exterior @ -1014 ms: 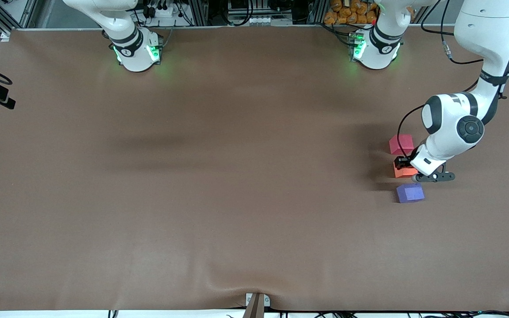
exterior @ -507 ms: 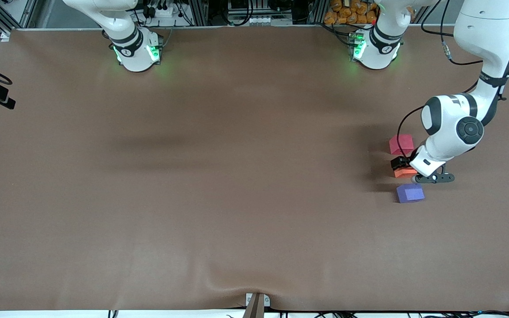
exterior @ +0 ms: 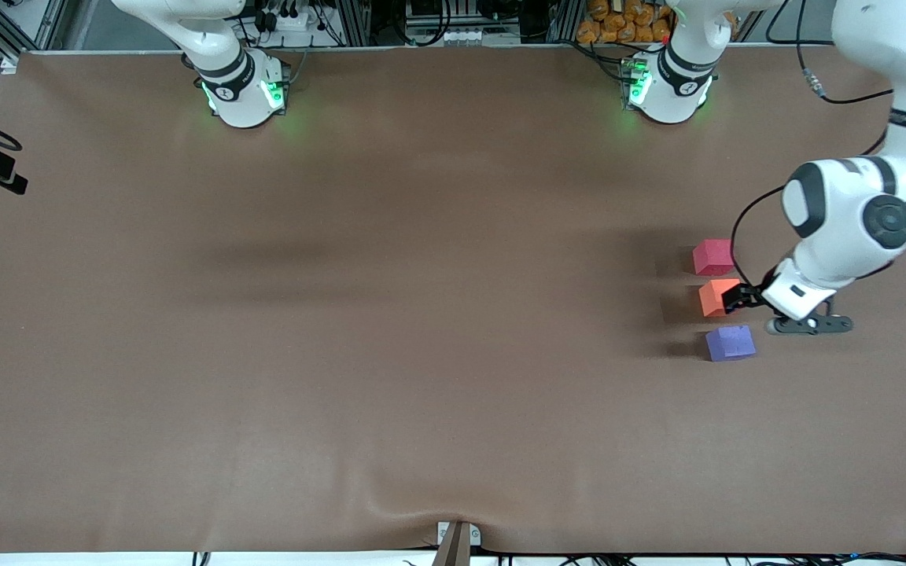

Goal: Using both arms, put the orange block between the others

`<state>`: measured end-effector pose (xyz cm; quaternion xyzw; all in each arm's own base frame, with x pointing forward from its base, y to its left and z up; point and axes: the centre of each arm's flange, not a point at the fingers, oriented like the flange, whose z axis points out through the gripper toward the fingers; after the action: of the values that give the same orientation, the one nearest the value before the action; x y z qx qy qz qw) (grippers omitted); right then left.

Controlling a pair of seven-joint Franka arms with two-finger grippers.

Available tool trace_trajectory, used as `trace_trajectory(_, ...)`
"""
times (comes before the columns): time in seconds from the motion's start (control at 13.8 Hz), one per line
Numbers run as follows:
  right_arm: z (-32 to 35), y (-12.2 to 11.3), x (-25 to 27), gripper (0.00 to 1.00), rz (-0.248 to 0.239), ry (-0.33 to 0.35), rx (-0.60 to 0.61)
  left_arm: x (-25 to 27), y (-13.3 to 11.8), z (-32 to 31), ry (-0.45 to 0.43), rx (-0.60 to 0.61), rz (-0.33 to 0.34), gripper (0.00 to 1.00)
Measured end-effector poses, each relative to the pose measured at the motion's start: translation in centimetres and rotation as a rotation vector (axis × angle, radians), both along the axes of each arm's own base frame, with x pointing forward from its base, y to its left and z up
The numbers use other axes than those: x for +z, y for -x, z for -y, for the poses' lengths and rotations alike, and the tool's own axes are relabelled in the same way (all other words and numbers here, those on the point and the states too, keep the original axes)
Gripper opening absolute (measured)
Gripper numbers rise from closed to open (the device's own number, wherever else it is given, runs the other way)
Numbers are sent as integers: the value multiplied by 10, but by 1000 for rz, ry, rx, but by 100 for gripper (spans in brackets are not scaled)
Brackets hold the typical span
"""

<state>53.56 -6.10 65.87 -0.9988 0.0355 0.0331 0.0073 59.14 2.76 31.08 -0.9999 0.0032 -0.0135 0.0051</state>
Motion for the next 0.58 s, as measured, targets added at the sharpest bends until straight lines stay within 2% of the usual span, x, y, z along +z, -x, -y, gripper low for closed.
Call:
trace_trajectory(0.22,0,0,0,100,-1,0,0,59,-26,-1,1,0,-24,100)
trace_trajectory(0.58,0,-1,-1,100,-1,0,1,114,-43,-1,1,1,-10,100)
